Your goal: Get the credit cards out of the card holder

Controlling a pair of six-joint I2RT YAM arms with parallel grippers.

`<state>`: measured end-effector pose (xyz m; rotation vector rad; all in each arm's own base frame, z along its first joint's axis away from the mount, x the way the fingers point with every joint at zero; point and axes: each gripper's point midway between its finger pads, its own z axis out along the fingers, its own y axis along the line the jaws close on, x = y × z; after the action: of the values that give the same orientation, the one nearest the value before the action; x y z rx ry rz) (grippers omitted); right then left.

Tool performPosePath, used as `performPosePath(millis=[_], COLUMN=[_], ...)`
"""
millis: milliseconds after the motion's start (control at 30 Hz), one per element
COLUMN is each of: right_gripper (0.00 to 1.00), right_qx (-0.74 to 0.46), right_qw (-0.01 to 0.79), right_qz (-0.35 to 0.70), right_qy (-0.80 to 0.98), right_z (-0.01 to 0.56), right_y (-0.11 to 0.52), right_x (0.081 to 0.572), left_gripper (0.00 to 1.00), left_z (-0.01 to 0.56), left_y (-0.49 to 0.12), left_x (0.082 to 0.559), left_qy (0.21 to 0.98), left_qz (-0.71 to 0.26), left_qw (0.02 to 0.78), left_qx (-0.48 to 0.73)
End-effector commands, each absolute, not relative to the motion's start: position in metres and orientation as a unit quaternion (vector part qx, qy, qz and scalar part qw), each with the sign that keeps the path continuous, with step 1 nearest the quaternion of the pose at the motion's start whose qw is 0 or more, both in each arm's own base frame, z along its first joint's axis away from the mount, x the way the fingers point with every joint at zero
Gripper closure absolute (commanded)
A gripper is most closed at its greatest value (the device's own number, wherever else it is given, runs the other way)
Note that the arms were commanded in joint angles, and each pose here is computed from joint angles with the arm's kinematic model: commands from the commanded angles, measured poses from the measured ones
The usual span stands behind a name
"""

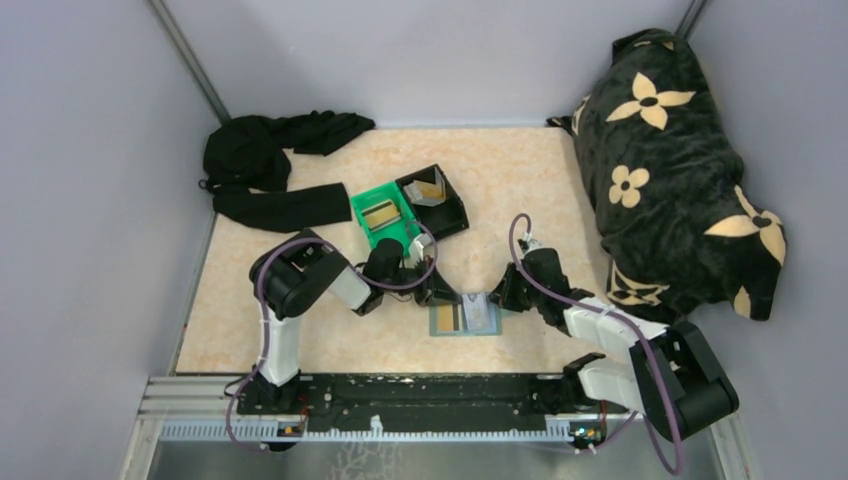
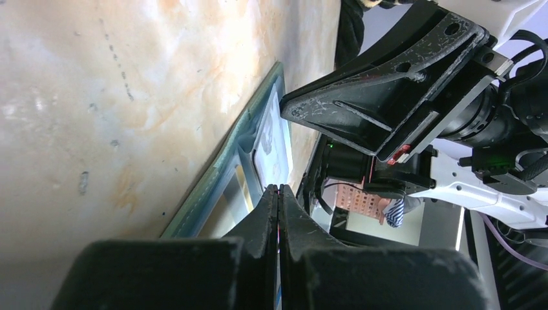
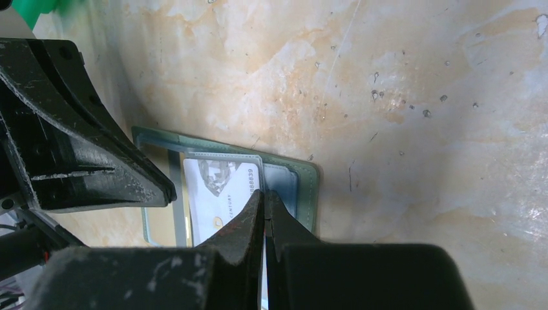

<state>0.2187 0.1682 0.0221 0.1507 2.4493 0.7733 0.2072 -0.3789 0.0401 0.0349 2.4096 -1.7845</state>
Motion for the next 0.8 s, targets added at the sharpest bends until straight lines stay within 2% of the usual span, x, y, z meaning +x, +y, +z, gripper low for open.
performPosePath(millis=[0,100,133,167,233,267,333,767], right_gripper=[1.00,1.00,1.00,1.00,1.00,1.00,1.00,1.00], right_qx=[0.063,0.061,0.060,0.059,0.058,0.057,0.055,0.031], right_qw=[0.276,0.277,0.278,0.277,0.279,0.279,0.278,0.266], right_qz=[0.269,0.268,0.268,0.268,0.268,0.269,0.272,0.296], right_qy=[0.921,0.921,0.921,0.921,0.920,0.920,0.920,0.917], right_z=[0.011,0.013,0.014,0.014,0.015,0.015,0.014,0.011], right_y=[0.161,0.161,0.161,0.161,0.162,0.162,0.164,0.172], right_x=[0.217,0.218,0.219,0.219,0.221,0.221,0.221,0.213], left_gripper=[1.00,1.00,0.97,0.82,0.63,0.55,0.48,0.50], left_z=[0.041,0.036,0.032,0.029,0.027,0.028,0.033,0.012], left_y=[-0.373,-0.373,-0.373,-0.374,-0.376,-0.378,-0.380,-0.375], left_x=[0.209,0.208,0.207,0.205,0.198,0.194,0.189,0.182], left_qy=[0.798,0.809,0.816,0.825,0.840,0.844,0.851,0.903], left_qz=[-0.598,-0.585,-0.575,-0.562,-0.541,-0.534,-0.523,-0.421], left_qw=[0.074,0.060,0.056,0.050,0.046,0.046,0.049,0.065], left_qx=[0.006,0.002,0.000,-0.002,0.000,0.001,0.001,-0.058])
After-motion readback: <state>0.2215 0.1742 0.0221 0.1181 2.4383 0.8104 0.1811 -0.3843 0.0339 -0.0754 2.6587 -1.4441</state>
